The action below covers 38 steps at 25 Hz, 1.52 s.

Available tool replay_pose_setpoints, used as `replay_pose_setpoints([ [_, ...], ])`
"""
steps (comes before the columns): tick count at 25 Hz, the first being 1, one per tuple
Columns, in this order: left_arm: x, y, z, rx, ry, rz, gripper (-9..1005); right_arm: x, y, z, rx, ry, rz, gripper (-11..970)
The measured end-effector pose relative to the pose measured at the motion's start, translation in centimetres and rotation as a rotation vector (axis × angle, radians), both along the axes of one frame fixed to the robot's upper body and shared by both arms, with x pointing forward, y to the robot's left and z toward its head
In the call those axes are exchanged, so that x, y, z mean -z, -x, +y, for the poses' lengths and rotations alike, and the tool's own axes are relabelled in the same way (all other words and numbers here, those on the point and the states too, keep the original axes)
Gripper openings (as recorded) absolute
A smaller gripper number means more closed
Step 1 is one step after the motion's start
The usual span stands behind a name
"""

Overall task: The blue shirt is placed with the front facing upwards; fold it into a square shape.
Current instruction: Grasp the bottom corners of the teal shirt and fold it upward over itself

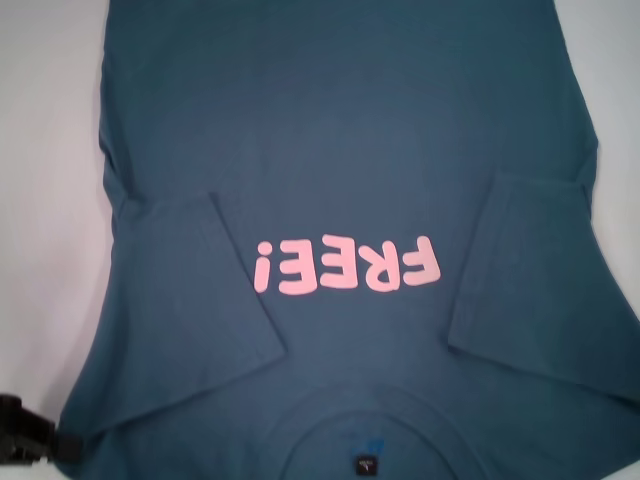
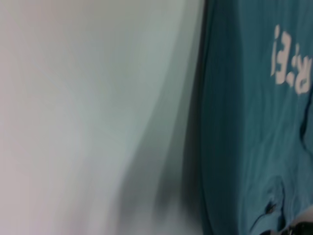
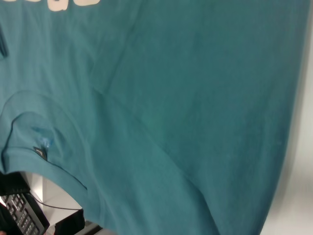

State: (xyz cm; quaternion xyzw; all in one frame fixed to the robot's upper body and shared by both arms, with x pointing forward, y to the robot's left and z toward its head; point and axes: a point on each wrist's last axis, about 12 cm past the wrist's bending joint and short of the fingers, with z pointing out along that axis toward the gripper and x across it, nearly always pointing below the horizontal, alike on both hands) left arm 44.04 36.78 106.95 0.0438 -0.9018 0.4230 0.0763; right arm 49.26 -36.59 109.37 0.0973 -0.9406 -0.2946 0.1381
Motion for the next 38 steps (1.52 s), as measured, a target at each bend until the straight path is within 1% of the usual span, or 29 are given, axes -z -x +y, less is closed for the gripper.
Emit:
replay_pose_setpoints([
  [4,0.1,0.3,-0.2,0.021,-0.010,0.015,28,0.0,0.1,-0.1,0.003,-0.003,-0.002,19],
  [8,-0.2,0.4,-0.1,0.034,0.017,-0.015,28,-0.4,-0.5,0.1,-0.008,-0.025,-0.043,20],
  [12,-0.9,0.0,-0.1,0.039,0.069,-0.069,27,-0.9,-1.3,0.8,-0.023,-0.069,-0.086,20],
  [15,-1.2,-0.3,0.0,0.042,0.071,-0.073,27,-1.2,-1.7,1.1,-0.035,-0.077,-0.097,21],
  [22,-1.1,-0.2,-0.1,0.050,0.063,-0.061,28,-0.7,-1.1,0.9,-0.050,-0.046,-0.056,22],
  [25,-1.2,-0.4,0.0,0.048,0.064,-0.069,27,-0.8,-1.1,0.8,-0.044,-0.049,-0.064,22],
  [29,-1.8,-1.4,-0.4,0.047,0.084,-0.116,27,-1.6,-2.1,1.3,-0.038,-0.104,-0.127,22],
  [33,-3.0,-3.4,-1.0,0.034,0.112,-0.169,28,-3.1,-3.7,1.8,-0.012,-0.176,-0.209,23],
  [38,-4.7,-6.1,-1.9,0.029,0.110,-0.199,27,-4.5,-5.6,1.7,0.054,-0.196,-0.300,24],
])
